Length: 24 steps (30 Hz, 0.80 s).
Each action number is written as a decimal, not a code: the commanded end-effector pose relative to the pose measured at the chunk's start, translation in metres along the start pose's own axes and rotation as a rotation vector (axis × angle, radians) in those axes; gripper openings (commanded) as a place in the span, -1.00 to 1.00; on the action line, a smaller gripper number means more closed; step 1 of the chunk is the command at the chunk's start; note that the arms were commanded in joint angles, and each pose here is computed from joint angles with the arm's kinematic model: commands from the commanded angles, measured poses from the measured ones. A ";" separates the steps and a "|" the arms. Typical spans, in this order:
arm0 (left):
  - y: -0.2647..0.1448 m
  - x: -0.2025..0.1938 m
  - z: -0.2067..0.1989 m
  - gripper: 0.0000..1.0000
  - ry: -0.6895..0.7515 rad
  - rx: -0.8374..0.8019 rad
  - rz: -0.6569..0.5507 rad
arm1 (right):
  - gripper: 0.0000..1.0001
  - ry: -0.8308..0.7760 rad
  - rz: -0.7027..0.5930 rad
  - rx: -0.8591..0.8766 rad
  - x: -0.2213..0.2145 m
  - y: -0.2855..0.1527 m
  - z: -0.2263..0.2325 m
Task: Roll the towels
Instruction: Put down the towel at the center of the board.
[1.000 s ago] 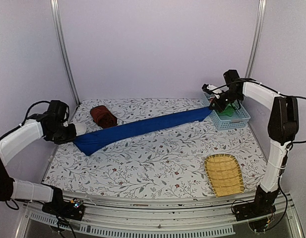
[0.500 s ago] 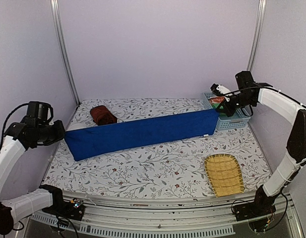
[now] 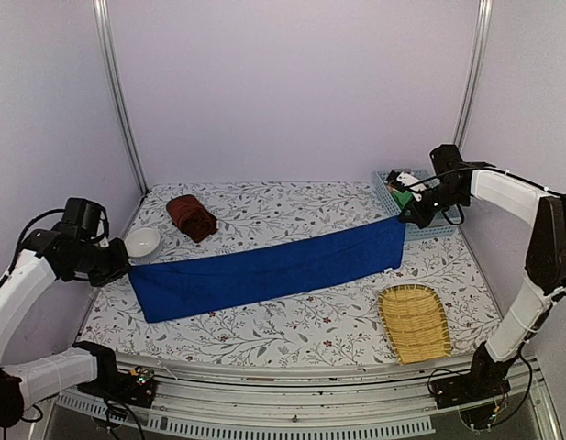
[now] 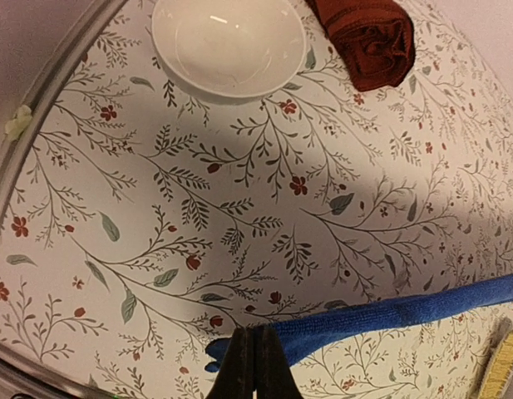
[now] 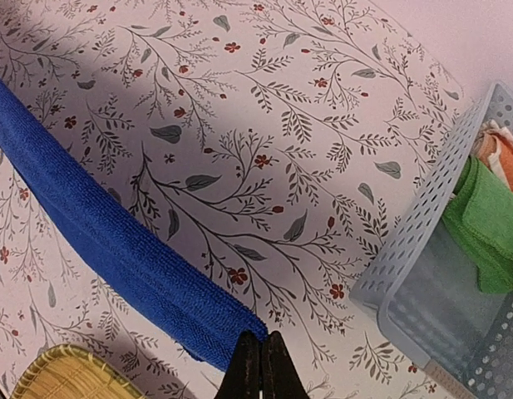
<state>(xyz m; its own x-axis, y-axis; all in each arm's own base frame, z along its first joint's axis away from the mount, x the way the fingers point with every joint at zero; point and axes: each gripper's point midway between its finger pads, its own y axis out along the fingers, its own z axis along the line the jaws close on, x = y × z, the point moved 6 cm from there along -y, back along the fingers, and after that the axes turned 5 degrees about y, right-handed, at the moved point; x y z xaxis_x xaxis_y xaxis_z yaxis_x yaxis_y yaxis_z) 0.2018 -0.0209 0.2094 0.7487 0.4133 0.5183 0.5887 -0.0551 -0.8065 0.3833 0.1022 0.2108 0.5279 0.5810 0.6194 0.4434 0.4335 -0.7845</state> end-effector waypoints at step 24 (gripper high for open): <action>0.119 0.052 0.002 -0.75 0.013 0.233 0.043 | -0.79 0.037 0.079 -0.145 0.037 0.172 -0.098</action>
<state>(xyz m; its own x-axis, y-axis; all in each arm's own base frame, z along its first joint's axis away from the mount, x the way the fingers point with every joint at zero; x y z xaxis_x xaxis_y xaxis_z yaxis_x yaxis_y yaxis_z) 0.2985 -0.0135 0.1272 0.8182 0.3894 0.4231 0.4259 0.0840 -0.9009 0.5305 0.1323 0.1076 0.5901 0.6052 0.5344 0.4308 0.3238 -0.8424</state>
